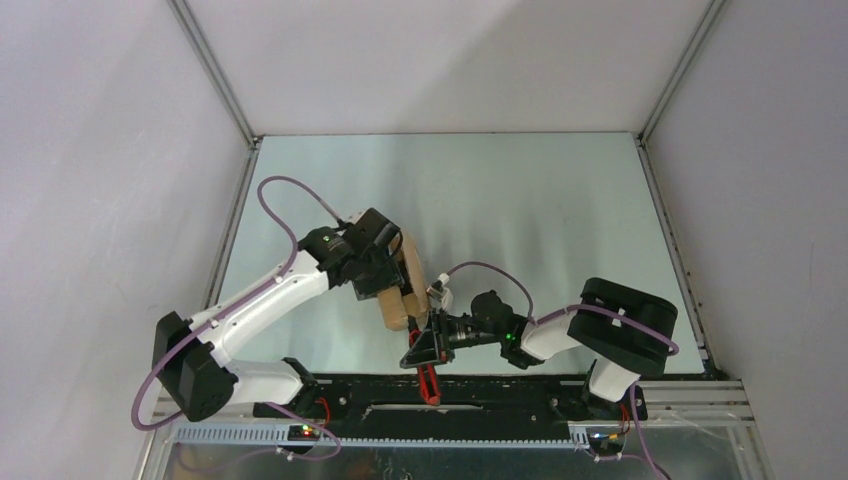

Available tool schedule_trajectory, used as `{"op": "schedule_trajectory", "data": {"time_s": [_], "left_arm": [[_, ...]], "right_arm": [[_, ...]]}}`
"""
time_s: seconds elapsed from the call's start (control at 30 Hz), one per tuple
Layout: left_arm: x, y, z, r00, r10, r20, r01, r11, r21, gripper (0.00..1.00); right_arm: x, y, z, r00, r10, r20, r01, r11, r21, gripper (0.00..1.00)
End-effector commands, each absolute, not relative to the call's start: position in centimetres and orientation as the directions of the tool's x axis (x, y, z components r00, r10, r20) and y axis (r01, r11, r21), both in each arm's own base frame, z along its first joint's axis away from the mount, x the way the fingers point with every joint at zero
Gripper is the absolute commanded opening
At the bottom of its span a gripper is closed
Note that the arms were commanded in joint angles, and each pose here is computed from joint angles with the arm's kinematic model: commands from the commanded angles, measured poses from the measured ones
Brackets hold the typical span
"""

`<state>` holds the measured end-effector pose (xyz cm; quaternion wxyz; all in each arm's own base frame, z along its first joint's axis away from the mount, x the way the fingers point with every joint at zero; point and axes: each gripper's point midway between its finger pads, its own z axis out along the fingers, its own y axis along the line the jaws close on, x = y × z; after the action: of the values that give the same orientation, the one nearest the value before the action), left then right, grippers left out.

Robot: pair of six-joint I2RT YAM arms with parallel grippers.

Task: Unpack the express box

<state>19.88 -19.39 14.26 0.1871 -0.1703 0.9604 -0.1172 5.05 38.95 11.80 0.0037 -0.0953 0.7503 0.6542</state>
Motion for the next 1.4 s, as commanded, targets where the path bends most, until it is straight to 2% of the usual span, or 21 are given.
{"op": "schedule_trajectory", "data": {"time_s": [0.0,0.33,0.57,0.93,1.37], "left_arm": [[19.8,-23.7,16.9,-0.865,-0.434,-0.251,-0.278,0.832,-0.48,0.0],[21.3,-21.6,15.5,-0.816,-0.537,-0.213,-0.389,0.784,-0.484,0.0],[21.6,-21.2,15.7,-0.809,-0.542,-0.228,-0.394,0.787,-0.475,0.0],[19.8,-24.2,16.4,-0.817,-0.556,-0.152,-0.403,0.74,-0.539,0.0],[22.1,-18.8,14.0,-0.71,-0.683,-0.17,-0.551,0.69,-0.47,0.0]], "right_arm": [[4.9,40.5,14.8,-0.967,-0.161,-0.196,-0.202,0.021,0.979,0.0],[3.6,40.9,14.7,-0.964,-0.18,-0.195,-0.199,0.009,0.98,0.0],[3.2,40.9,14.2,-0.965,-0.189,-0.184,-0.191,0.021,0.981,0.0],[4.4,41.1,13.8,-0.972,-0.164,-0.166,-0.176,0.046,0.983,0.0],[3.0,40.5,14.1,-0.962,-0.199,-0.185,-0.193,0.022,0.981,0.0]]}}
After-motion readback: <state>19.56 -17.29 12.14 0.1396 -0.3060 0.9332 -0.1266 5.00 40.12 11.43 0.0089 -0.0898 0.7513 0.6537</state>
